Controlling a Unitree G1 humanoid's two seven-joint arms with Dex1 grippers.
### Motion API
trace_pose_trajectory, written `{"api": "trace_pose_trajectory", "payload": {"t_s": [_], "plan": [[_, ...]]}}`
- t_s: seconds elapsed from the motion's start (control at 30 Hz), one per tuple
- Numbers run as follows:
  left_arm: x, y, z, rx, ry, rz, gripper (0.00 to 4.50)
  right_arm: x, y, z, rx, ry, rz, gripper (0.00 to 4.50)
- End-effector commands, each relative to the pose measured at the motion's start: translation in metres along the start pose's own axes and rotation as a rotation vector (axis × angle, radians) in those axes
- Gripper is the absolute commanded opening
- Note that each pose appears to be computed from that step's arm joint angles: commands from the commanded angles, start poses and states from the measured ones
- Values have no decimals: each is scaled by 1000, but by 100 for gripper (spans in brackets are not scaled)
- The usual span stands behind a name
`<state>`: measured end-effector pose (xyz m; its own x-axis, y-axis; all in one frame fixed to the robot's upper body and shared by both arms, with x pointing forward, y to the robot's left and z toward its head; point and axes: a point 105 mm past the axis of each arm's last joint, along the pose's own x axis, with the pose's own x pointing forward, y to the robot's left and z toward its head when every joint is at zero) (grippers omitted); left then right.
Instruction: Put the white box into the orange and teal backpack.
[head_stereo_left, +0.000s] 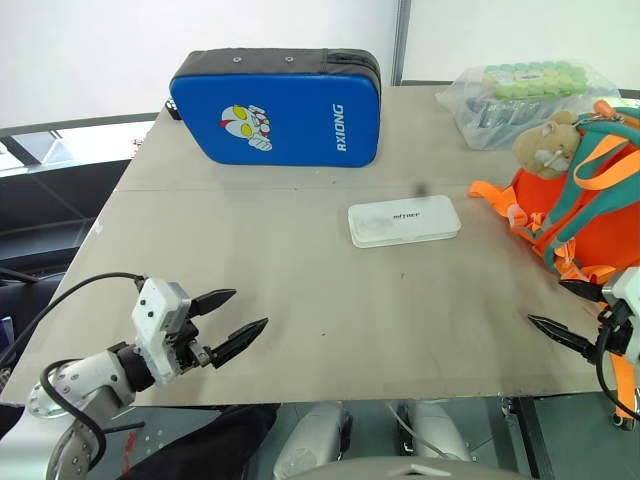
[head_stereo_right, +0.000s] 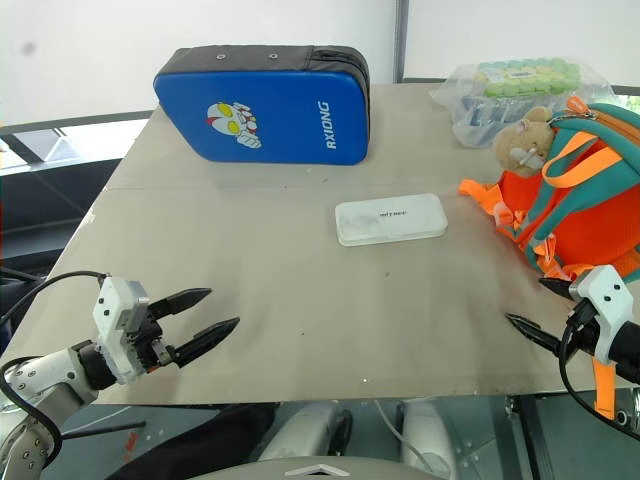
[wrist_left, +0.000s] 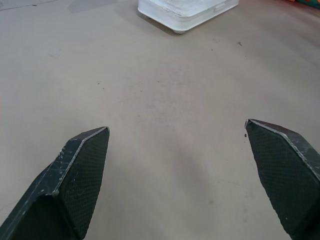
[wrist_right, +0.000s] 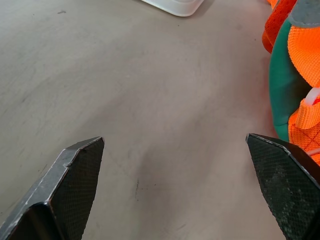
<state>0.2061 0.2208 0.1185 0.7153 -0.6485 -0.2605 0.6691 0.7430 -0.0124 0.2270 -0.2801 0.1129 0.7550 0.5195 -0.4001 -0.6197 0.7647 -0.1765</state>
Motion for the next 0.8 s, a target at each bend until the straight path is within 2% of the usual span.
{"api": "trace_pose_trajectory", "payload": {"t_s": [0.03,0.1,0.2,0.23,0.27,0.3,0.4,0.43,0.47,0.5,0.53,0.57,0.7,0.8], "plan": [[4,5,13,26,-49,26,446,17,8,28,-38,-78,5,450],[16,10,21,-2,-89,51,446,38,23,58,-39,-163,24,450],[27,12,31,-47,-126,52,446,57,34,75,-13,-201,52,450],[30,10,35,-56,-143,45,450,63,32,78,5,-204,29,411],[33,9,39,-65,-161,37,450,69,29,79,27,-206,3,398],[35,9,42,-69,-170,39,450,73,27,80,41,-203,-15,365],[51,17,43,-104,-154,98,450,92,21,90,35,-207,-69,227],[56,20,46,-119,-165,119,392,97,17,93,31,-210,-95,181],[62,23,48,-137,-178,145,367,102,12,97,26,-211,-126,142],[68,28,49,-162,-182,195,321,107,7,100,20,-209,-152,92],[74,32,48,-183,-179,233,259,111,3,103,10,-205,-176,33],[85,32,49,-185,-176,258,223,118,-6,106,11,-200,-224,4],[122,31,48,-205,-142,342,9,139,-28,110,-19,-155,-341,0],[148,35,45,-193,-109,418,1,157,-39,109,-73,-113,-389,0]]}}
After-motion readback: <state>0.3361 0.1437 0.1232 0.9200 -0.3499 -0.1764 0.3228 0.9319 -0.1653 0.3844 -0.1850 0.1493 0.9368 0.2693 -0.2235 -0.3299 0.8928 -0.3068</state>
